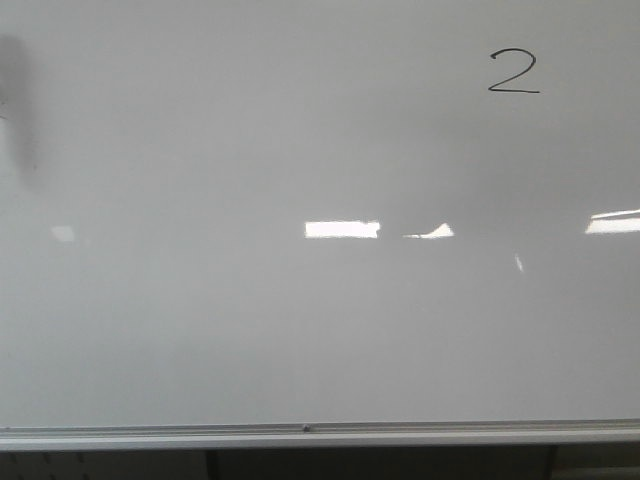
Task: Write number 2 on whiteboard
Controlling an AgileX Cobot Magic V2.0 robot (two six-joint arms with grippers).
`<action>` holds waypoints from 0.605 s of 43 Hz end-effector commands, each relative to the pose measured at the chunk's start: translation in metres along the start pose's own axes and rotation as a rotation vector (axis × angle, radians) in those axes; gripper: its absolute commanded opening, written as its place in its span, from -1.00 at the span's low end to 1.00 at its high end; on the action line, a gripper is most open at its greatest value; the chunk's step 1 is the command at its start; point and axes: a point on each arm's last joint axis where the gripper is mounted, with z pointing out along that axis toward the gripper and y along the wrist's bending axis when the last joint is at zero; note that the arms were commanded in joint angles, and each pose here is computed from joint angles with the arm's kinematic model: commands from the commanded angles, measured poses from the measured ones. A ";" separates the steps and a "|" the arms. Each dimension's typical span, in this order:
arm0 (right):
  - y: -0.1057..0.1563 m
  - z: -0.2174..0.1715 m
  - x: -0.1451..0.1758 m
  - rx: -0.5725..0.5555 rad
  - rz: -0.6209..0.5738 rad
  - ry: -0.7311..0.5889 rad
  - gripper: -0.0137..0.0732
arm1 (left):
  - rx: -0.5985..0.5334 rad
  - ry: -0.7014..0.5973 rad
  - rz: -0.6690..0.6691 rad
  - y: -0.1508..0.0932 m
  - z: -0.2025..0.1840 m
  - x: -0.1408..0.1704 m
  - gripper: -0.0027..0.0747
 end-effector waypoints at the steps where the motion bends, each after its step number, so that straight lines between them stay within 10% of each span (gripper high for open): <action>1: 0.000 -0.009 -0.013 0.005 0.004 -0.093 0.70 | 0.015 -0.082 0.002 -0.001 -0.005 -0.011 -0.44; 9: 0.000 -0.008 -0.012 0.004 0.004 -0.080 -0.18 | 0.015 -0.082 0.001 -0.001 -0.005 -0.011 -0.98; 14: 0.000 -0.008 -0.011 0.004 0.004 -0.076 -0.85 | 0.015 -0.082 0.001 -0.001 -0.005 -0.011 -0.98; 26: 0.000 -0.008 -0.011 0.004 0.004 -0.074 -0.87 | 0.015 -0.082 0.001 -0.001 -0.005 -0.011 -0.98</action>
